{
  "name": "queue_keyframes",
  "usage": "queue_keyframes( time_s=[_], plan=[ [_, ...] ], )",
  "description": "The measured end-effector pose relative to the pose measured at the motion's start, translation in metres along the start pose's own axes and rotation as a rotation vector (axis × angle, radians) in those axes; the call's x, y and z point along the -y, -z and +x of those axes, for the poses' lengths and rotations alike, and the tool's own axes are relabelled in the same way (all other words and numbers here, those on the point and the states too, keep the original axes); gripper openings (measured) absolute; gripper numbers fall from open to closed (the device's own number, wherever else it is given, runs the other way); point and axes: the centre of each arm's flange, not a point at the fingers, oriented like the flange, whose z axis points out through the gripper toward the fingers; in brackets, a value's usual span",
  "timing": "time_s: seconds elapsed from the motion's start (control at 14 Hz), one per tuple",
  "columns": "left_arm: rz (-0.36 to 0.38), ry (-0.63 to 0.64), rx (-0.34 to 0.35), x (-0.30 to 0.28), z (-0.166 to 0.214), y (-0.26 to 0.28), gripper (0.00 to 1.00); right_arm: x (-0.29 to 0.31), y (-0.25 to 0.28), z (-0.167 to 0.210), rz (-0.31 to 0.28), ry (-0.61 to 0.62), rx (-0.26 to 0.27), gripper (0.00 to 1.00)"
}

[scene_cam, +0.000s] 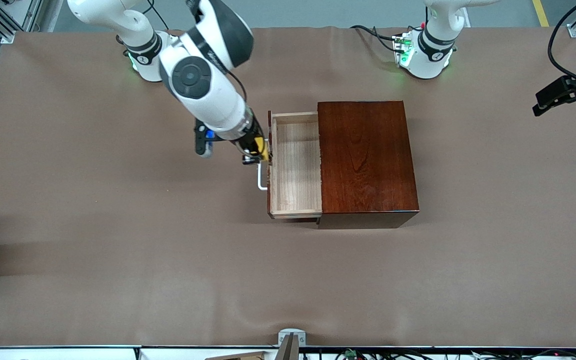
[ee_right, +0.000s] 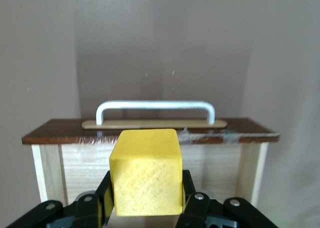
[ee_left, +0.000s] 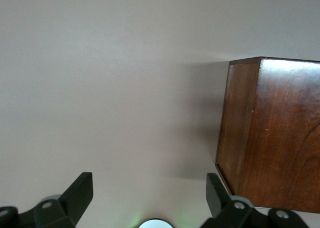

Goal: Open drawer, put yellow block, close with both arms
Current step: 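Lift the yellow cube with the right gripper and carry it over the drawer, then lower the cube into the drawer and open the right gripper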

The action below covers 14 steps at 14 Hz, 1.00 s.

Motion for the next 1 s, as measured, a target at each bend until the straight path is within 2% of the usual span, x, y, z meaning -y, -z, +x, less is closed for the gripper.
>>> queue_keyframes(
  time_s=[0.21,0.5,0.71,1.0],
  plan=[
    [0.0,0.004,0.0,0.002,0.0,0.0,1.0,-0.005,-0.017,-0.02,-0.008,-0.005,0.033,0.55],
    [0.0,0.003,0.001,0.001,0.0,-0.001,1.0,-0.009,-0.04,-0.043,0.023,0.009,0.071,0.55],
    [0.0,-0.002,0.001,-0.001,0.0,-0.001,1.0,-0.018,-0.077,-0.058,0.011,0.03,0.053,0.55],
    [0.001,-0.008,0.0,-0.004,0.0,0.0,1.0,-0.017,-0.105,-0.055,-0.014,0.03,0.021,0.55]
  ],
)
